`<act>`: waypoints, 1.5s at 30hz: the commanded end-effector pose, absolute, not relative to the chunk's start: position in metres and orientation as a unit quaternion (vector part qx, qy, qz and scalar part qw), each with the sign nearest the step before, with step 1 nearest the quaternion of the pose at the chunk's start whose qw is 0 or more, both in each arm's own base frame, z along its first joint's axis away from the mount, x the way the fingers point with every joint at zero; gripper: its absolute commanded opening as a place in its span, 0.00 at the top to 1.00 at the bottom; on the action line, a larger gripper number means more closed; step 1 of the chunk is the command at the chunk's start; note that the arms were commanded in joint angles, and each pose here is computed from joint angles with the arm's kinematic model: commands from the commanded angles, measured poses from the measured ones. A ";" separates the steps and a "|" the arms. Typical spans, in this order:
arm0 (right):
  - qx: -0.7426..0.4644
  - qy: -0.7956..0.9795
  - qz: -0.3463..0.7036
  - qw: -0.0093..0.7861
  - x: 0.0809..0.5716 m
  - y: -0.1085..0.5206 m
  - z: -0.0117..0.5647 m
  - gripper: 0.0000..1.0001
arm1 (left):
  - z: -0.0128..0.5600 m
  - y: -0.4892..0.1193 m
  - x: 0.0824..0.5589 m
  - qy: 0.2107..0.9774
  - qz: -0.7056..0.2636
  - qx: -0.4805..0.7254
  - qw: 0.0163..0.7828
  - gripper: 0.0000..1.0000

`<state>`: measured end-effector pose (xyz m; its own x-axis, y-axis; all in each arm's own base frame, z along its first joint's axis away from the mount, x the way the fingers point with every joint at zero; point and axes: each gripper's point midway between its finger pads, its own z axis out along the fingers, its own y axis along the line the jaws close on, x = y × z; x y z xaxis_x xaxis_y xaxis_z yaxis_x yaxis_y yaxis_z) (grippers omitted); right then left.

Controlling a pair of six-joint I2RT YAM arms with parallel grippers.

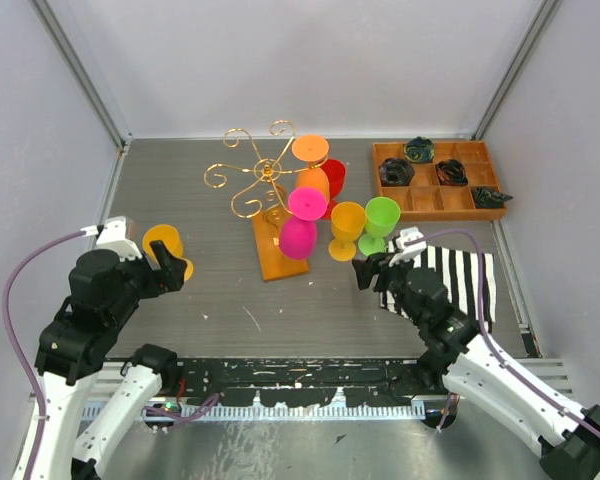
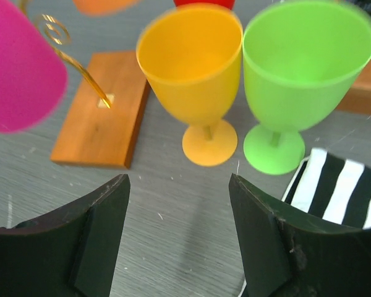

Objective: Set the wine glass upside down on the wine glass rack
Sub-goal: Pick up the wine glass at the center of the board.

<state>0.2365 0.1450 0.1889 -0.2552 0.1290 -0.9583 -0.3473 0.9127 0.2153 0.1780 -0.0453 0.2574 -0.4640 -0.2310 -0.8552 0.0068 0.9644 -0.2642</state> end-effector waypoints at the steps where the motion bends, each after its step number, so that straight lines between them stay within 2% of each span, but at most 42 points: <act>1: -0.044 0.681 0.254 0.685 0.249 0.157 0.214 0.28 | 0.263 -0.043 0.178 0.836 -0.119 -0.073 0.530 0.12; 9: -0.043 0.683 0.254 0.683 0.262 0.168 0.167 0.28 | 0.258 -0.047 0.181 0.839 -0.123 -0.069 0.526 0.12; 25: -0.077 0.686 0.199 0.696 0.304 0.189 0.123 0.33 | 0.258 -0.049 0.181 0.837 -0.129 -0.062 0.528 0.12; 45: -0.044 0.687 0.178 0.703 0.332 0.195 0.090 0.39 | 0.256 -0.052 0.183 0.842 -0.130 -0.056 0.521 0.12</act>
<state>0.3138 0.1889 0.0438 -0.1677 0.0775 -0.9828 -0.3201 0.9386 0.1287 0.1787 -0.0493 0.2547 -0.4610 -0.2323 -0.8565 0.0272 0.9610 -0.2752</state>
